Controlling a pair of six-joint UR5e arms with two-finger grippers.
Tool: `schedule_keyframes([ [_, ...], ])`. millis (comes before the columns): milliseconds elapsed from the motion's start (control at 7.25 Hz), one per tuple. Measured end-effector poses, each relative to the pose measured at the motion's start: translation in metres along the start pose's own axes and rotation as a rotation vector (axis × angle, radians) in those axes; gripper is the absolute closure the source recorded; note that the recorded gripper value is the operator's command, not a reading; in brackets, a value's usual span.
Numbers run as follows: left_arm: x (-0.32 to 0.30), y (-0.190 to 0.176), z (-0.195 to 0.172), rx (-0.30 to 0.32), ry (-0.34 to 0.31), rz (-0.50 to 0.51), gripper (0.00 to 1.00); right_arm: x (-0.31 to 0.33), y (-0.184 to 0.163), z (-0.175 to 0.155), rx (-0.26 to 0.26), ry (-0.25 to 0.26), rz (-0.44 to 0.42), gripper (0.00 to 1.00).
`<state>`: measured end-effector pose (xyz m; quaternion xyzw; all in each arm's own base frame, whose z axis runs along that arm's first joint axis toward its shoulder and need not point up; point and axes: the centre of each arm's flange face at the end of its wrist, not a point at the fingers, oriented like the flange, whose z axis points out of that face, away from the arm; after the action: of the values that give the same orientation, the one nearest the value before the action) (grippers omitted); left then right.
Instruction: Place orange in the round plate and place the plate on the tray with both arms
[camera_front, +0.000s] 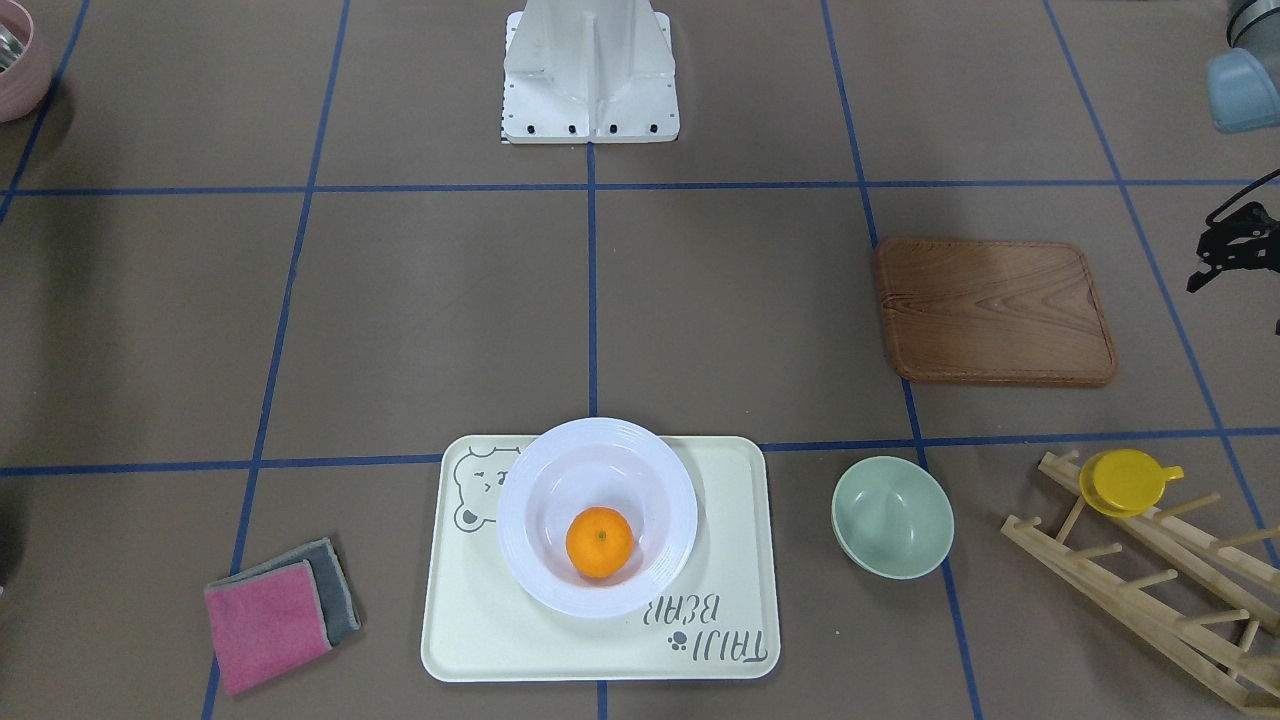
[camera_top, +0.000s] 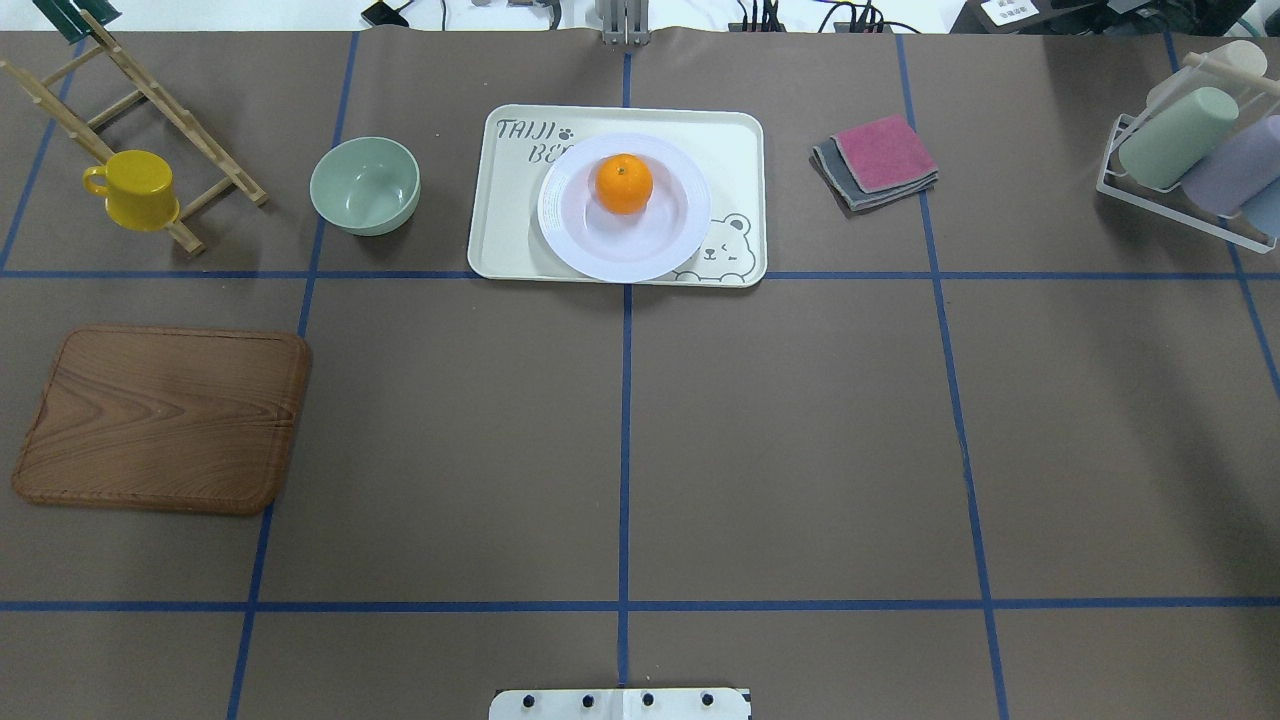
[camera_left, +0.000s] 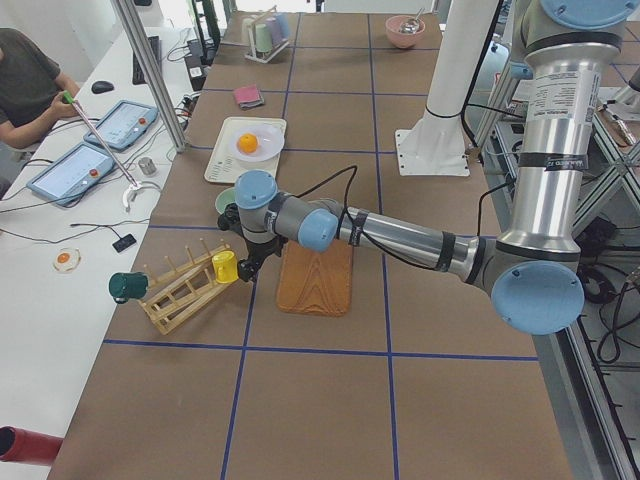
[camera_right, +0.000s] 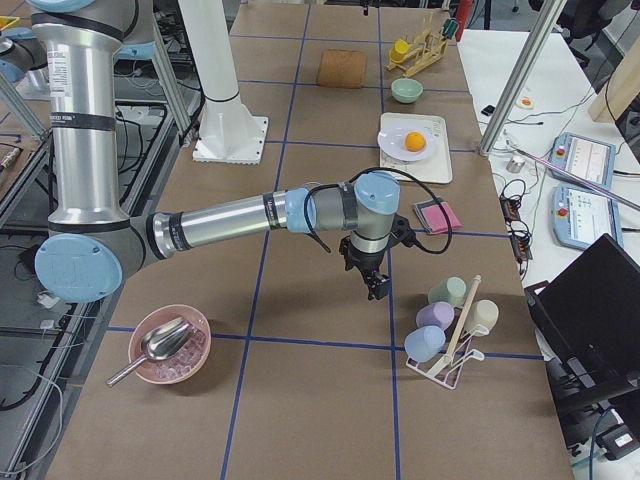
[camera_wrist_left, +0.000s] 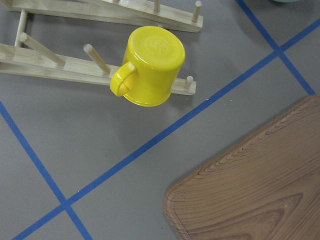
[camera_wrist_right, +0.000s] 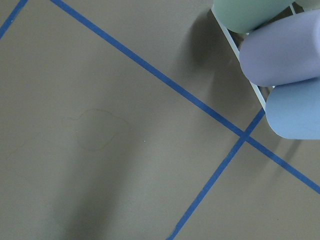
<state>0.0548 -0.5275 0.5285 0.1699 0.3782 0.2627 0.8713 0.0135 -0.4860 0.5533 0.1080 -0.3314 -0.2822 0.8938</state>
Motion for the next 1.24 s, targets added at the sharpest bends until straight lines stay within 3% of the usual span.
schedule_keyframes([
  [552, -0.006, 0.003, 0.001, -0.011, -0.03, -0.013, 0.01, 0.001, 0.002, 0.001, -0.004, 0.003, 0.003, 0.0],
  [828, -0.015, 0.007, 0.0, -0.025, -0.098, -0.121, 0.01, 0.001, 0.001, 0.0, -0.004, 0.005, 0.004, 0.0],
  [1241, -0.017, 0.019, 0.004, -0.031, -0.099, -0.212, 0.01, 0.0, 0.0, -0.002, -0.003, 0.014, -0.001, 0.0],
])
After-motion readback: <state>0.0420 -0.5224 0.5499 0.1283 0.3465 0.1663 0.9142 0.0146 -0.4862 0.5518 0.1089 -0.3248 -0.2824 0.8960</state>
